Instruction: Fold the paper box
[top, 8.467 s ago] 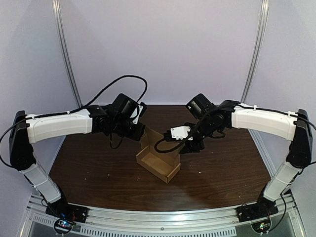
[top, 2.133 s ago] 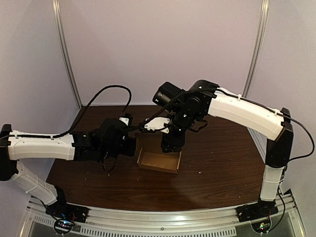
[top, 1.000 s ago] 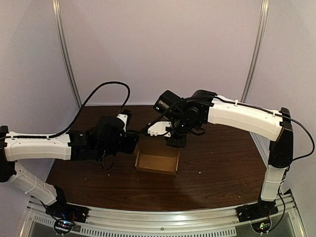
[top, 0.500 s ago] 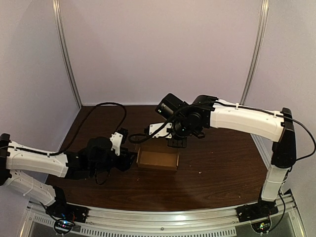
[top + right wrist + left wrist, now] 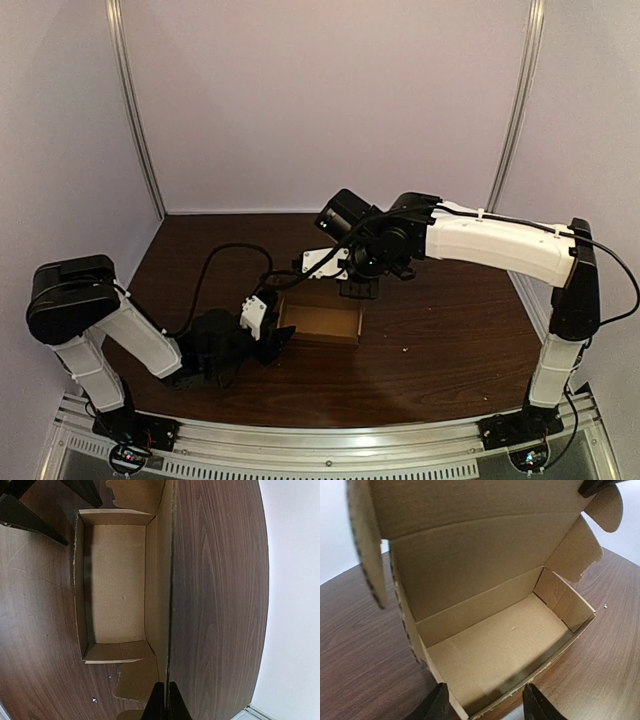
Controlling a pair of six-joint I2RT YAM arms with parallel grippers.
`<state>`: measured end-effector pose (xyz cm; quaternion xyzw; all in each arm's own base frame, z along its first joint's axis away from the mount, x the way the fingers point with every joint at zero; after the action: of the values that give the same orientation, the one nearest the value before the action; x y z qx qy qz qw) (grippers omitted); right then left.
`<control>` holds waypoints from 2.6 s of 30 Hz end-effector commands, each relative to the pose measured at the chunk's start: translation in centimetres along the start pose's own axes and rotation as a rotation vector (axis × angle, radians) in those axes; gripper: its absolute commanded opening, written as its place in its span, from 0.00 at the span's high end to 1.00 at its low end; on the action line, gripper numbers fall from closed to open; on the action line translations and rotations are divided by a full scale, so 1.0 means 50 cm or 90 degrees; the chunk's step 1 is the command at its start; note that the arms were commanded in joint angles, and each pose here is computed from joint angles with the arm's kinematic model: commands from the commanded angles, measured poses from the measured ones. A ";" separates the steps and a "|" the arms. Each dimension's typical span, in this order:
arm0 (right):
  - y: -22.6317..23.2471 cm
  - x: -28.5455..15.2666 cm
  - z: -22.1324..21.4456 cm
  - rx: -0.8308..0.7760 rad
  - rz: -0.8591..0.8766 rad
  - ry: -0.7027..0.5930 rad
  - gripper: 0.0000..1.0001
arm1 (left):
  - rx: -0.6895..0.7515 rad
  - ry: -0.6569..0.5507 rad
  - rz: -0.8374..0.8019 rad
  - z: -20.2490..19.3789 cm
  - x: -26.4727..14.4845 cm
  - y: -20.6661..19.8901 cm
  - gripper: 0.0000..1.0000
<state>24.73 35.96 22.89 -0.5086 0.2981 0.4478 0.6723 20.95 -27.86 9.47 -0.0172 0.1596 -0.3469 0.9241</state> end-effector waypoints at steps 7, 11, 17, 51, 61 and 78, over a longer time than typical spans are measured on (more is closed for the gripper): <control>-0.012 -0.017 -0.007 0.009 -0.016 0.005 1.00 | -0.053 -0.116 0.015 0.059 -0.027 0.009 0.48; -0.013 -0.023 -0.007 0.011 -0.016 0.002 1.00 | -0.036 -0.095 0.035 0.074 -0.044 0.015 0.47; -0.014 -0.023 -0.004 0.012 -0.016 -0.001 1.00 | 0.022 -0.048 0.030 0.087 -0.029 0.001 0.47; 0.067 0.032 -0.034 0.033 0.114 0.028 1.00 | -0.057 0.045 -0.025 0.021 -0.061 -0.004 0.56; 0.041 0.015 -0.014 0.053 0.086 0.021 0.99 | -0.011 0.008 -0.011 0.038 -0.097 -0.007 0.59; 0.038 0.019 -0.010 0.062 0.084 0.022 0.95 | 0.043 0.000 0.169 0.102 -0.069 -0.025 0.59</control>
<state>23.54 35.81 21.89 -0.4665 0.3442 0.4649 0.6691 18.67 -26.94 15.58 0.0243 0.1385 -0.2565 0.9563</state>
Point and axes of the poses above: each gripper's point midway between its finger pads, its own x axis out along the fingers, its own y axis along the line the jaws close on, z = x × y, the point moved 5 cm from there along -x, back along the fingers
